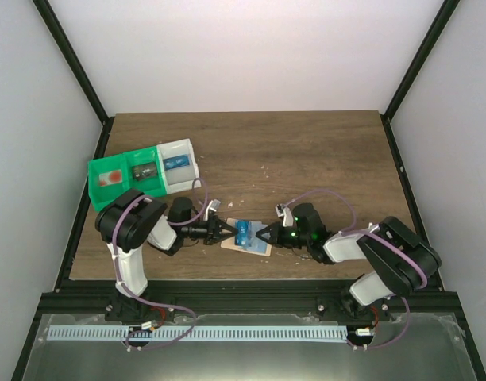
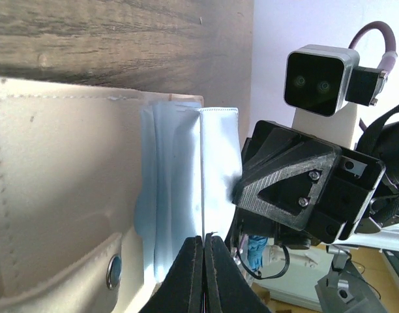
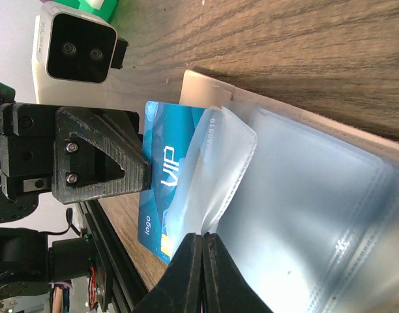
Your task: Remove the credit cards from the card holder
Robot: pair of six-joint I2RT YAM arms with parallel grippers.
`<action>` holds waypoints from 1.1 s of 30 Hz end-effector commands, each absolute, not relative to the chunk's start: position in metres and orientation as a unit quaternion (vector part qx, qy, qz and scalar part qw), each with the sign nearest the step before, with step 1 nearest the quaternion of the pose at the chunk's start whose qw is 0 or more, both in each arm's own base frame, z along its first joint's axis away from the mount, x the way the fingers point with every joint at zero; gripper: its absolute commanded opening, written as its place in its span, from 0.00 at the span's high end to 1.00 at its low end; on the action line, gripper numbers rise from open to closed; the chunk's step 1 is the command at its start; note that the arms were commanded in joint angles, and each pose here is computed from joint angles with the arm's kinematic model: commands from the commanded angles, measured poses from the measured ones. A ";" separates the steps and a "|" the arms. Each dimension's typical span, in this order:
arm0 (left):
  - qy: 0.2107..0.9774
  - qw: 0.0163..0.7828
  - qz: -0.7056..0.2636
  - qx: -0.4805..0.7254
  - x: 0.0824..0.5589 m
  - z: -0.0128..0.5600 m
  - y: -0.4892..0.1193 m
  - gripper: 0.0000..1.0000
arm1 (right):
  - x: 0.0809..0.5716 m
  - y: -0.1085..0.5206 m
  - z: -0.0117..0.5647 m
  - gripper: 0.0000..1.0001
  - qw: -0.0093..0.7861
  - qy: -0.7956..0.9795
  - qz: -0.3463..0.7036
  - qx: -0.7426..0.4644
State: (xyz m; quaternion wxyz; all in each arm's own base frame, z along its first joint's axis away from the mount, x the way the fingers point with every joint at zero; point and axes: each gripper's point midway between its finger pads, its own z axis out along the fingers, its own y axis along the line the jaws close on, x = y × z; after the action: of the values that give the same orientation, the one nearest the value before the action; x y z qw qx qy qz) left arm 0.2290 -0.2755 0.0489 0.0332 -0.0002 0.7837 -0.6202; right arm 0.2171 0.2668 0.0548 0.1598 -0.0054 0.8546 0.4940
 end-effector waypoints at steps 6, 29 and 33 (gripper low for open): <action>0.779 0.043 -0.626 0.007 0.230 0.052 -0.274 1.00 | 0.216 0.265 0.051 1.00 0.160 0.855 0.493 -0.005; 0.850 0.125 -0.511 0.020 0.258 0.069 -0.254 1.00 | 0.241 0.237 0.052 0.81 0.217 0.901 0.376 0.006; 0.844 0.114 -0.522 0.045 0.252 0.082 -0.258 1.00 | 0.243 0.239 0.073 0.74 0.249 0.893 0.372 -0.045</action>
State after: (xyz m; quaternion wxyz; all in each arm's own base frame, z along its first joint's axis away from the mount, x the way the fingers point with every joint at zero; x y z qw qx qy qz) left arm 0.2566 -0.2576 0.0745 0.1214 0.0177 0.8417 -0.5259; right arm 0.2330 0.2397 0.0499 0.2070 0.0015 0.8976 0.3893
